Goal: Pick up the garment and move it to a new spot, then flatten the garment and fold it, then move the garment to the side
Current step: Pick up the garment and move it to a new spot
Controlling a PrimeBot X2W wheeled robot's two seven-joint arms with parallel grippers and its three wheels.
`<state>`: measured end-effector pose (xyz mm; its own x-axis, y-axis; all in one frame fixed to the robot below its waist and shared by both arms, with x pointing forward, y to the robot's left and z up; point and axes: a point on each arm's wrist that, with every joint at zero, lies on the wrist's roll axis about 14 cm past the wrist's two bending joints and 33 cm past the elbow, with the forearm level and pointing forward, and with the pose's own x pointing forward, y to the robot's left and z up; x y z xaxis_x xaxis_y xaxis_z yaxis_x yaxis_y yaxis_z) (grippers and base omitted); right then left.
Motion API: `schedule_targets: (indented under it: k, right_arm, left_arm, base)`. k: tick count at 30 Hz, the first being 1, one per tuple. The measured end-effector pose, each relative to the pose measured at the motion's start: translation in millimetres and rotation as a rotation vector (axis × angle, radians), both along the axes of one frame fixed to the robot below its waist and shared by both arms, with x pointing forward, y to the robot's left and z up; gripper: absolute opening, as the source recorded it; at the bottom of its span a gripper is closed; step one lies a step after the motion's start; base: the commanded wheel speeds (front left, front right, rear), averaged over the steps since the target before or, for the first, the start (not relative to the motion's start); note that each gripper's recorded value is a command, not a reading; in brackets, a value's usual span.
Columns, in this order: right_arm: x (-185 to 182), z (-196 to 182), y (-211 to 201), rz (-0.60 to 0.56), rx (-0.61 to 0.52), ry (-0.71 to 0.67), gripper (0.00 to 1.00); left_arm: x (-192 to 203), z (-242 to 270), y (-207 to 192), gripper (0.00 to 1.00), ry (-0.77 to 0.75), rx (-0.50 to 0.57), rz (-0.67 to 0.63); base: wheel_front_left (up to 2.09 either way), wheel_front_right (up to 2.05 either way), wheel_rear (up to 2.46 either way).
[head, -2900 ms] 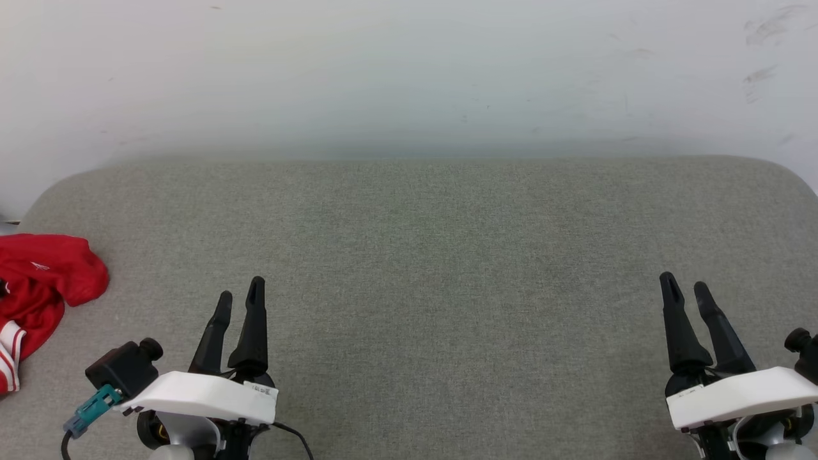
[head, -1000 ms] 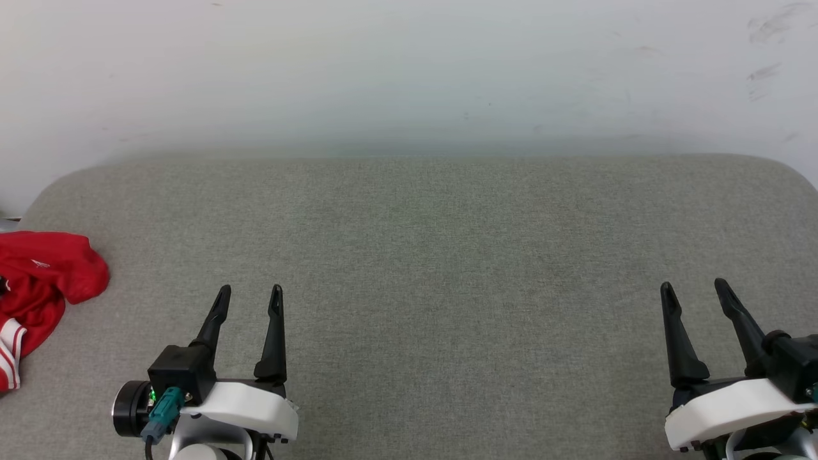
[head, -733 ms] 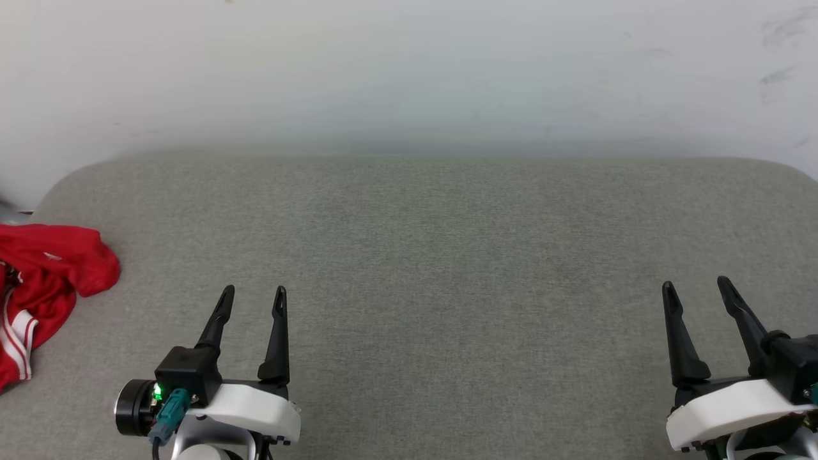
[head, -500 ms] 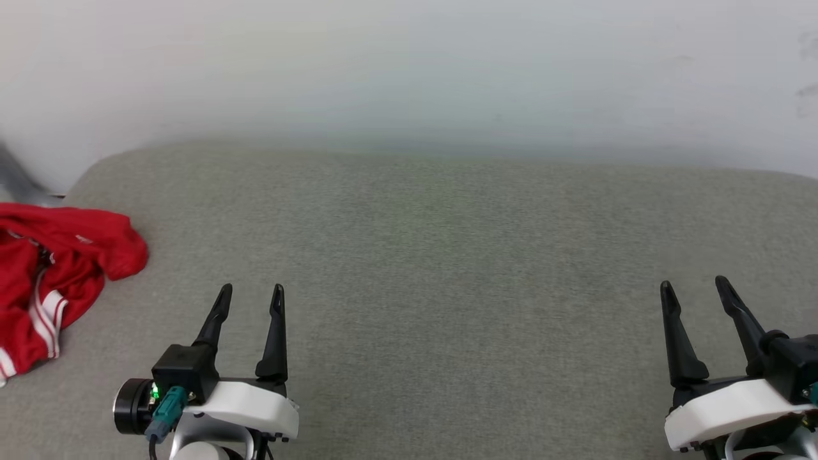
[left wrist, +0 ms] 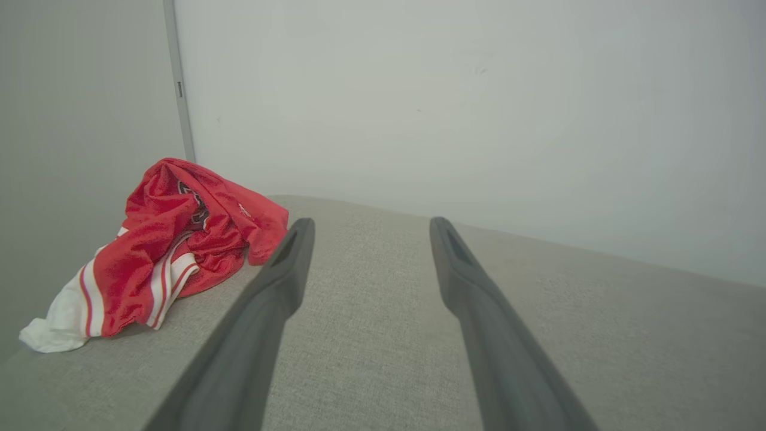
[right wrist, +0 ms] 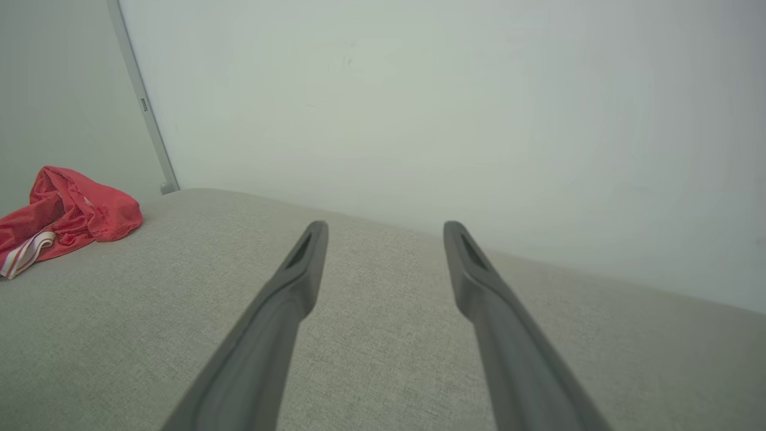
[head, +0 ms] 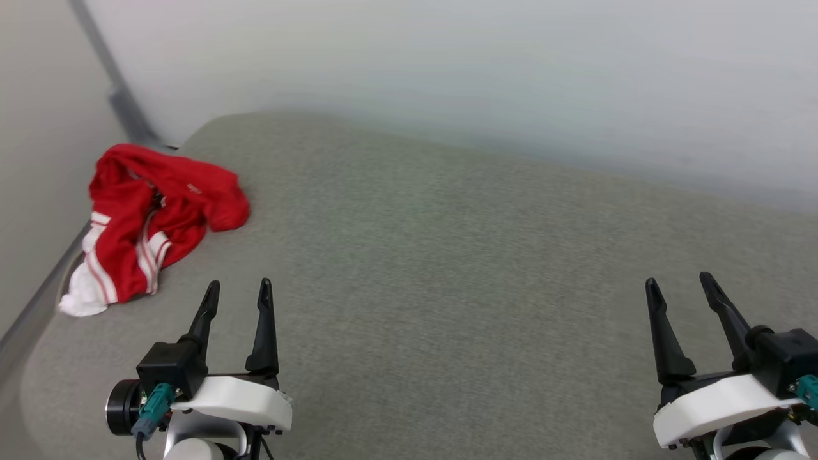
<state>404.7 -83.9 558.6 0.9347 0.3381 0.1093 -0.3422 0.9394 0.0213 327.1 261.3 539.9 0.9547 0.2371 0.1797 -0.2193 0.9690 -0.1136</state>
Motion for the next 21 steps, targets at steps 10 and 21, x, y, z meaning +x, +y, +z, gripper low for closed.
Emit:
schedule_targets:
  k: [10,21]
  right_arm:
    - [5.9,-0.6,68.4,0.187,-0.002,-0.001,1.00]
    - [5.5,7.9,135.1,0.367,0.006,-0.025,1.00]
  left_arm:
    - [-48.4,-0.3,50.3,1.00,0.002,-0.001,0.189]
    - [-83.0,4.0,82.5,1.00,-0.003,-0.001,0.334]
  base:
    - [0.00,0.00,0.00]
    - [0.00,0.00,0.00]
